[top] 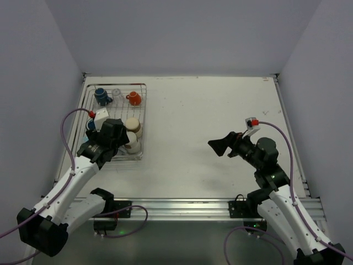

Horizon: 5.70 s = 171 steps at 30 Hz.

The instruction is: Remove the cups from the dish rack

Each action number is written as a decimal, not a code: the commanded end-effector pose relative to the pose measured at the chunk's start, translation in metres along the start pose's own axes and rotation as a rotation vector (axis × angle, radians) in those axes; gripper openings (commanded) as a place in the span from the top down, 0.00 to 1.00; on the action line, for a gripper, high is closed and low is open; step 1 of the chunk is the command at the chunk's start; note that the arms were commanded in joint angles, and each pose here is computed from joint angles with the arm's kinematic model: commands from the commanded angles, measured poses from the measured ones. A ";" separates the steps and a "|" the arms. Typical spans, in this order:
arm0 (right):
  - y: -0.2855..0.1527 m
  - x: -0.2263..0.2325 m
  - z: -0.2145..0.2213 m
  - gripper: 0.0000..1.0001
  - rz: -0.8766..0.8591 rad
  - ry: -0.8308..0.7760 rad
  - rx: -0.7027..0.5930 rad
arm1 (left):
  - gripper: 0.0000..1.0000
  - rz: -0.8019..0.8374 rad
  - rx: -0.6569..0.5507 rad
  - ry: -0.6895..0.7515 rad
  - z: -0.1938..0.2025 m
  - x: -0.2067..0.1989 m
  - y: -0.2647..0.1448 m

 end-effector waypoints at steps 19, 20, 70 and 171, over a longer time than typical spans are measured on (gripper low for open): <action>0.002 0.009 0.002 0.05 -0.076 -0.024 0.037 | 0.14 -0.042 -0.004 -0.209 0.004 0.011 0.047; 0.002 0.009 0.003 0.05 -0.078 -0.024 0.039 | 0.15 -0.044 0.000 -0.206 0.005 0.011 0.048; 0.007 0.017 0.006 0.06 -0.125 0.012 0.073 | 0.85 -0.010 -0.136 -0.188 -0.026 0.023 0.017; 0.075 0.007 -0.125 1.00 0.487 -0.132 -0.031 | 0.00 0.808 -0.431 0.089 -0.048 -0.024 -0.104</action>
Point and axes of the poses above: each gripper's point midway between its finger pads, its own y axis out along the fingers, its own x axis along the line the jaws close on, z = x × y, the point moved 5 cm from there along -y, back along the fingers, and after that the axes turned 15 degrees about y, right-handed, at the moved point
